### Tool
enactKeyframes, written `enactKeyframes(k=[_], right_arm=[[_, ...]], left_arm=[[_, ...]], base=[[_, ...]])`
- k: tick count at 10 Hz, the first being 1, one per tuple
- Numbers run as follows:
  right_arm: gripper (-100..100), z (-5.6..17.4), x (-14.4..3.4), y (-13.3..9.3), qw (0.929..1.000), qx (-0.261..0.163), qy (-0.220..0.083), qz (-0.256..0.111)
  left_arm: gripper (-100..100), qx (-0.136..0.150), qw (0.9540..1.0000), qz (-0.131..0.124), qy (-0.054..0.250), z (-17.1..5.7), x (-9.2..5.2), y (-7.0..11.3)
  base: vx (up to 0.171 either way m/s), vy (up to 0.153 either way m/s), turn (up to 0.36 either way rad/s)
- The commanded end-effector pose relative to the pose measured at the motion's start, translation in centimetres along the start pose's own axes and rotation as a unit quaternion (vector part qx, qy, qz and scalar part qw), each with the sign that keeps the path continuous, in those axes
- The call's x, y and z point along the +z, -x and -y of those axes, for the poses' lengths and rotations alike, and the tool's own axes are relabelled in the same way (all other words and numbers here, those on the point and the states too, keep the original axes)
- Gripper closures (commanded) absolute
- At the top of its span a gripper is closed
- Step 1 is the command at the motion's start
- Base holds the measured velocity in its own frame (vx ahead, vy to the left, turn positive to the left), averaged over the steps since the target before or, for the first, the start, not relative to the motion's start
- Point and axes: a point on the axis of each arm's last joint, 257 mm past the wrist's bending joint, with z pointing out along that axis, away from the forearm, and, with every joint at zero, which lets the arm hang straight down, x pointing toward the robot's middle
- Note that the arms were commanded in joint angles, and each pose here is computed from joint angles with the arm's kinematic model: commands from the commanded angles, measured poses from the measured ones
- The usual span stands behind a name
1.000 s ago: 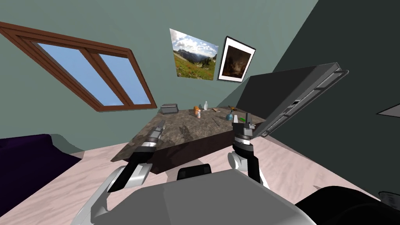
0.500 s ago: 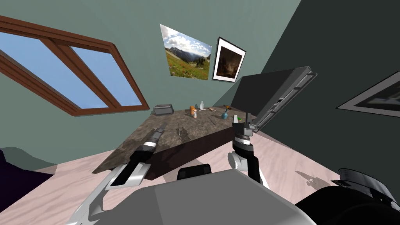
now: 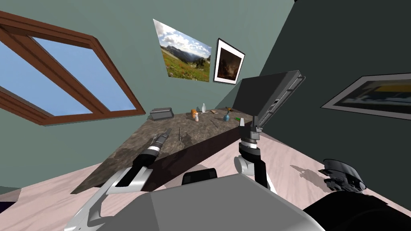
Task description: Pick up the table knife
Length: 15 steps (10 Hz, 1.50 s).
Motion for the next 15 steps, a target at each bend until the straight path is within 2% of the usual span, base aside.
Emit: enactKeyframes(k=[1,2,3,4,6,7,9,10,12,13,14,15], right_arm=[[0,0.0,0.0,0.0,1.0,0.0,0.0,0.0],[0,0.0,0.0,0.0,1.0,0.0,0.0,0.0],[0,0.0,0.0,0.0,1.0,0.0,0.0,0.0],[0,0.0,0.0,0.0,1.0,0.0,0.0,0.0],[0,0.0,0.0,0.0,1.0,0.0,0.0,0.0],[0,0.0,0.0,0.0,1.0,0.0,0.0,0.0],[0,0.0,0.0,0.0,1.0,0.0,0.0,0.0],[0,0.0,0.0,0.0,1.0,0.0,0.0,0.0],[0,0.0,0.0,0.0,1.0,0.0,0.0,0.0],[0,0.0,0.0,0.0,1.0,0.0,0.0,0.0],[0,0.0,0.0,0.0,1.0,0.0,0.0,0.0],[0,0.0,0.0,0.0,1.0,0.0,0.0,0.0]], left_arm=[[-100,0.021,0.9993,-0.016,0.028,-2.0,0.1,-0.4],[-100,0.021,0.9992,-0.016,0.029,-2.1,0.1,-0.4],[-100,0.039,0.9977,-0.028,0.049,-3.7,0.0,-0.7],[-100,0.039,0.9974,-0.029,0.053,-3.9,0.0,-0.7],[-100,0.071,0.9915,-0.052,0.096,-7.2,-0.5,-1.0],[-100,0.071,0.9905,-0.054,0.104,-7.6,-0.5,-1.1],[-100,0.098,0.9813,-0.074,0.148,-11.0,-1.4,-1.0],[-100,0.099,0.9798,-0.076,0.156,-11.5,-1.5,-1.1],[-100,0.121,0.9671,-0.094,0.203,-15.0,-2.7,-0.7],[-100,0.121,0.9658,-0.095,0.209,-15.3,-2.9,-0.7],[-100,0.131,0.9577,-0.104,0.234,-17.2,-3.7,-0.4],[-100,0.131,0.9577,-0.104,0.234,-17.2,-3.7,-0.4]], base=[[0.009,-0.027,-0.19],[0.004,-0.019,-0.117],[0.005,-0.027,-0.17],[0.003,-0.024,-0.124],[0.006,-0.031,-0.259],[0.012,-0.023,-0.102],[0.014,-0.037,-0.244],[0.014,-0.024,-0.092],[0.013,-0.035,-0.231],[0.017,-0.023,-0.087],[0.012,-0.026,-0.146],[0.01,-0.013,-0.088]])
